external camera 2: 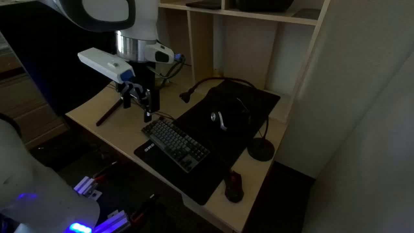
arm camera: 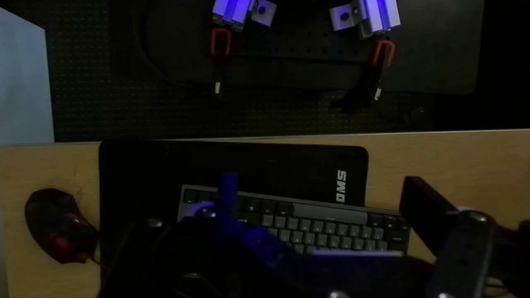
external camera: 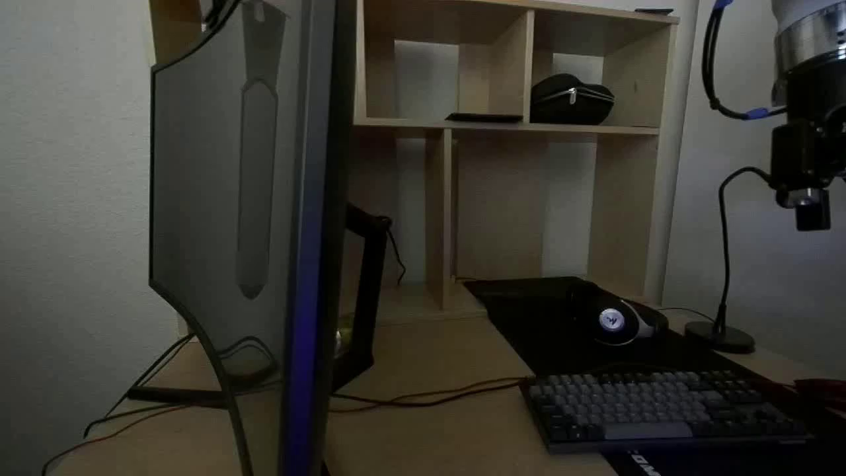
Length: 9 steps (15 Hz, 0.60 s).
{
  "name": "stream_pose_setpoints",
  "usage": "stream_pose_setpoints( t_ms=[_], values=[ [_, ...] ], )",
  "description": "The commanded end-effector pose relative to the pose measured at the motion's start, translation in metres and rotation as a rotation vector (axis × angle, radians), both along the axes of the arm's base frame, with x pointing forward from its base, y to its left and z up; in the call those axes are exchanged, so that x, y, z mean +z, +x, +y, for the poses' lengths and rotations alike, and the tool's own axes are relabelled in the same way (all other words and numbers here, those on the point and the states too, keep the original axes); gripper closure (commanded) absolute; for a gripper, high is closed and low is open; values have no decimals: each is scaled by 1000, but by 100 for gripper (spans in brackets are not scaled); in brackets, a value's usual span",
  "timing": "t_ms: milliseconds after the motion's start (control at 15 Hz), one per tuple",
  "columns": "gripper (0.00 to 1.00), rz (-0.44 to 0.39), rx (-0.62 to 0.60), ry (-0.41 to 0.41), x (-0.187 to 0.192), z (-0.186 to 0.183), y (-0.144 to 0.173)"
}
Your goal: Hang the headphones on the monitor, turn on the desk lamp, then press the spacebar on the keyboard
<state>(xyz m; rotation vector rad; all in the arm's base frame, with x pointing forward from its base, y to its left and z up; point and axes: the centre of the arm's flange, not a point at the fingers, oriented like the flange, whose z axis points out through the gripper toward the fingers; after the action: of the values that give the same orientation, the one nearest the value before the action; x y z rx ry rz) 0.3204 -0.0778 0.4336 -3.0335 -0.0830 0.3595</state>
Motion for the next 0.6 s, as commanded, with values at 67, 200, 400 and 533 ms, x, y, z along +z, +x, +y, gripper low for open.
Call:
stream_pose_setpoints(
  t_ms=[67,200,400,533],
  values=[
    [0,0,0,0,0,0,0],
    [0,-20,65,-24,7,16,22],
    [0,-166,186,-66,58,57,62],
    [0,-292,222,-121,93,75,98]
  ],
)
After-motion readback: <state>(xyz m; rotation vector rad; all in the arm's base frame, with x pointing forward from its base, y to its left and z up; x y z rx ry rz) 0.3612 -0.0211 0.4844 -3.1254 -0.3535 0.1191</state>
